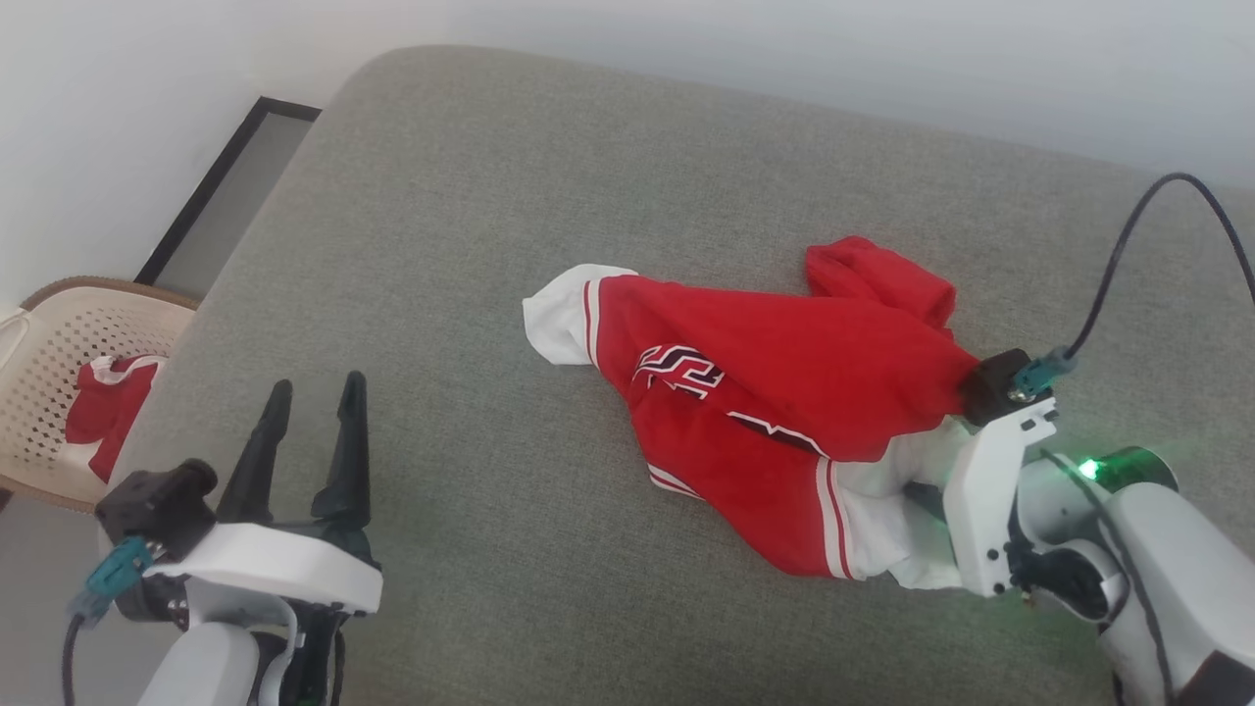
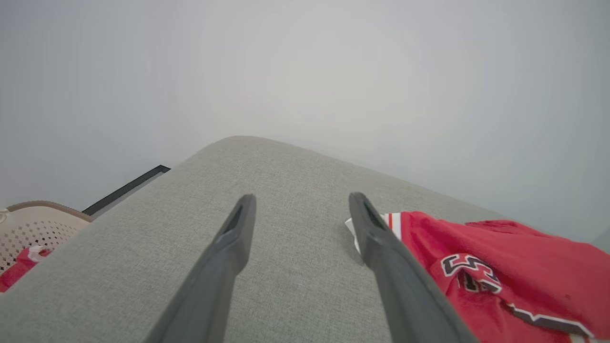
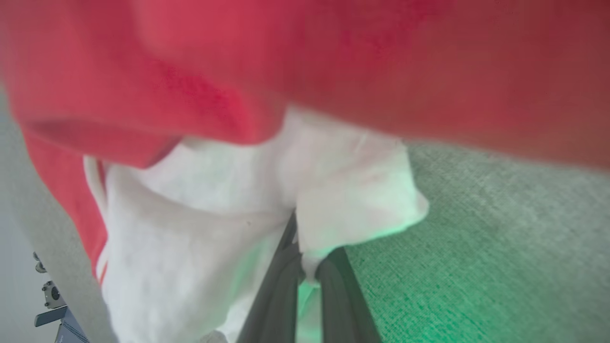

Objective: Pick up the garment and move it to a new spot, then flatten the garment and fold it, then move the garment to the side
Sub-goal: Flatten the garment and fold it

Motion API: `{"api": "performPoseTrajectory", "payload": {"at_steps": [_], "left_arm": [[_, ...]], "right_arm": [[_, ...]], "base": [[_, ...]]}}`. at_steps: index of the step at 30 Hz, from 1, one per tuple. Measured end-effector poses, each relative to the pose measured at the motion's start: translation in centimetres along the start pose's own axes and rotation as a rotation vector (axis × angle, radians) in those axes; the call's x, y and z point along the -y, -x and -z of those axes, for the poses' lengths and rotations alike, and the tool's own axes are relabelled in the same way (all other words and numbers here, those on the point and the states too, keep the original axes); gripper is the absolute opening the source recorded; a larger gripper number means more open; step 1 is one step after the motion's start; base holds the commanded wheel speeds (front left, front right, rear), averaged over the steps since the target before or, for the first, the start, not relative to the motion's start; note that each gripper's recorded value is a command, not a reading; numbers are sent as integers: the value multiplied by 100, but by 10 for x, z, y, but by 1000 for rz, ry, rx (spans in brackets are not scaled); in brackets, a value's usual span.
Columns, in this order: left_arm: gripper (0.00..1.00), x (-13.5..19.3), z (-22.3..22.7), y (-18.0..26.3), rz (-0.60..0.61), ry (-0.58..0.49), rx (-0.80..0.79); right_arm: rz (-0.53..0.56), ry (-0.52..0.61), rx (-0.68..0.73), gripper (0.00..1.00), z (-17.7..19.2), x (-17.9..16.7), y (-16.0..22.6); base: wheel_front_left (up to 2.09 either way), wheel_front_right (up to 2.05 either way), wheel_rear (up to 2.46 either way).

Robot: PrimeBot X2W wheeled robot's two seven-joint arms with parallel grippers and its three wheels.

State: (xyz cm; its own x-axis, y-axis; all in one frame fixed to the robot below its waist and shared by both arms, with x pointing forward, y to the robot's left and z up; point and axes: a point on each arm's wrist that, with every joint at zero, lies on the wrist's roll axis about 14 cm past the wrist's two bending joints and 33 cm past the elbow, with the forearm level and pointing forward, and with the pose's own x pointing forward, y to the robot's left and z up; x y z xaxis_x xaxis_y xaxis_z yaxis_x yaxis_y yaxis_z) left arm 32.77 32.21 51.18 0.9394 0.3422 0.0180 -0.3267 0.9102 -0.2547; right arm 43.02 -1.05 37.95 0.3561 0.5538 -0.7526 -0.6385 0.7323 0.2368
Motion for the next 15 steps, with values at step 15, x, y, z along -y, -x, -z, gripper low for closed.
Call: {"api": "performPoseTrajectory", "payload": {"at_steps": [15], "left_arm": [[100, 8, 5, -4, 41, 13, 14]], "right_arm": [[315, -151, 143, 0, -23, 133, 108]], "base": [[0, 0, 0]]}}
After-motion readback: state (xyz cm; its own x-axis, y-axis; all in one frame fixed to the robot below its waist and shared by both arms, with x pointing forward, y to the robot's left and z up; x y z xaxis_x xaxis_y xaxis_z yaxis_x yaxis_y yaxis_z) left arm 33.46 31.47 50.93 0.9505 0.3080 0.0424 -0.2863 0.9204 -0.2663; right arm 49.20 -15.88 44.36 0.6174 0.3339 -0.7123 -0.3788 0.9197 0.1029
